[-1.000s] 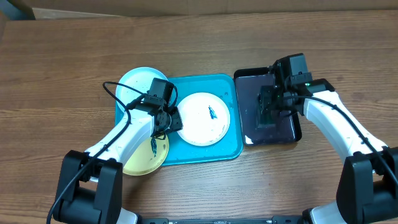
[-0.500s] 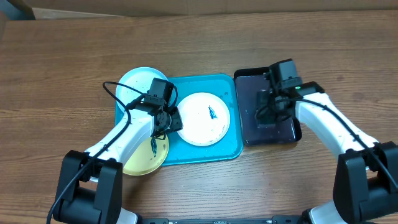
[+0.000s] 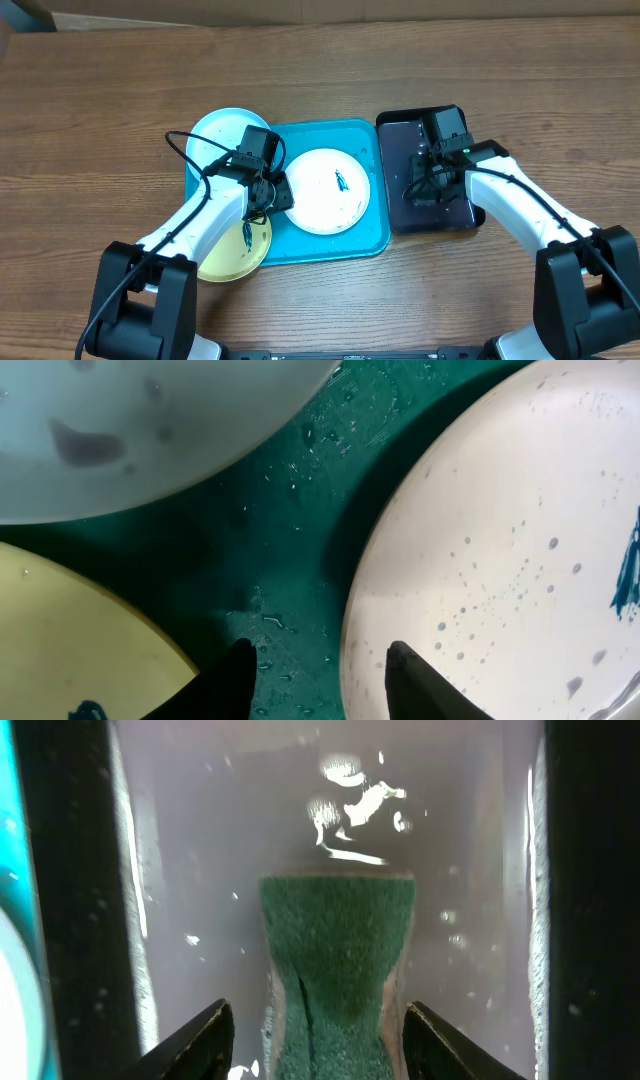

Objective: Clean dirty plates on tray and stack at the side
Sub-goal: 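Rub the green sponge in the basin water with the right gripper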

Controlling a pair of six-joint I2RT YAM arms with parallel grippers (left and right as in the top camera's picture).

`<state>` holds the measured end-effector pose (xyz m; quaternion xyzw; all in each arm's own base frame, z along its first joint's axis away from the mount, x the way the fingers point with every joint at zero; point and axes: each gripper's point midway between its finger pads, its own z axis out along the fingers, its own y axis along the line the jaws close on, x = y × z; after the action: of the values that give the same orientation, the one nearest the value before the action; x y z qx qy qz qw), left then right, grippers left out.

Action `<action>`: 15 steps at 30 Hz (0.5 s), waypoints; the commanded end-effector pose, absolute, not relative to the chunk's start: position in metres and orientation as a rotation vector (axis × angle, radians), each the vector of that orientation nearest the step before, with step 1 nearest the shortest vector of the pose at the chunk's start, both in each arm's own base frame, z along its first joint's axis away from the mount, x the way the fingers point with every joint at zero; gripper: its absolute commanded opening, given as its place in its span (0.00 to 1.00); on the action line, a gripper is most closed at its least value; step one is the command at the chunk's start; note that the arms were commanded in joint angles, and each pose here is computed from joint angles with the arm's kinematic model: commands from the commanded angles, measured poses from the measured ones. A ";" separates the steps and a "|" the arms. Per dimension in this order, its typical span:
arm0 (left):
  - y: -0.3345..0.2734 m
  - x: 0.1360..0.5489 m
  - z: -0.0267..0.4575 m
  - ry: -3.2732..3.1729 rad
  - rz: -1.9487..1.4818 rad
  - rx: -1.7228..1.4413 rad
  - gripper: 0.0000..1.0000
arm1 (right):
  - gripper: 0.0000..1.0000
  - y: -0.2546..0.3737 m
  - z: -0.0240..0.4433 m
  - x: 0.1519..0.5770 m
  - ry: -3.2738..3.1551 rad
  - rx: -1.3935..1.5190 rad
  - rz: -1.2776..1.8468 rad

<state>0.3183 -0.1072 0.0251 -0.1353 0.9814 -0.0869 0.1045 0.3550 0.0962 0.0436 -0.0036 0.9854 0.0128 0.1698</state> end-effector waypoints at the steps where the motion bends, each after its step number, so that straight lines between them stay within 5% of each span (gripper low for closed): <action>1: -0.110 0.325 0.029 2.883 -0.262 -0.371 0.44 | 0.56 0.094 0.031 0.349 2.815 0.008 0.034; 15: -0.110 0.325 0.029 2.883 -0.262 -0.371 0.45 | 0.56 0.095 0.021 0.351 2.782 0.008 0.047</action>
<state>0.3183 -0.1072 0.0251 -0.1353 0.9814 -0.0869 0.1045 0.3511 0.0953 0.0241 -0.0027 0.9836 0.0163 0.1794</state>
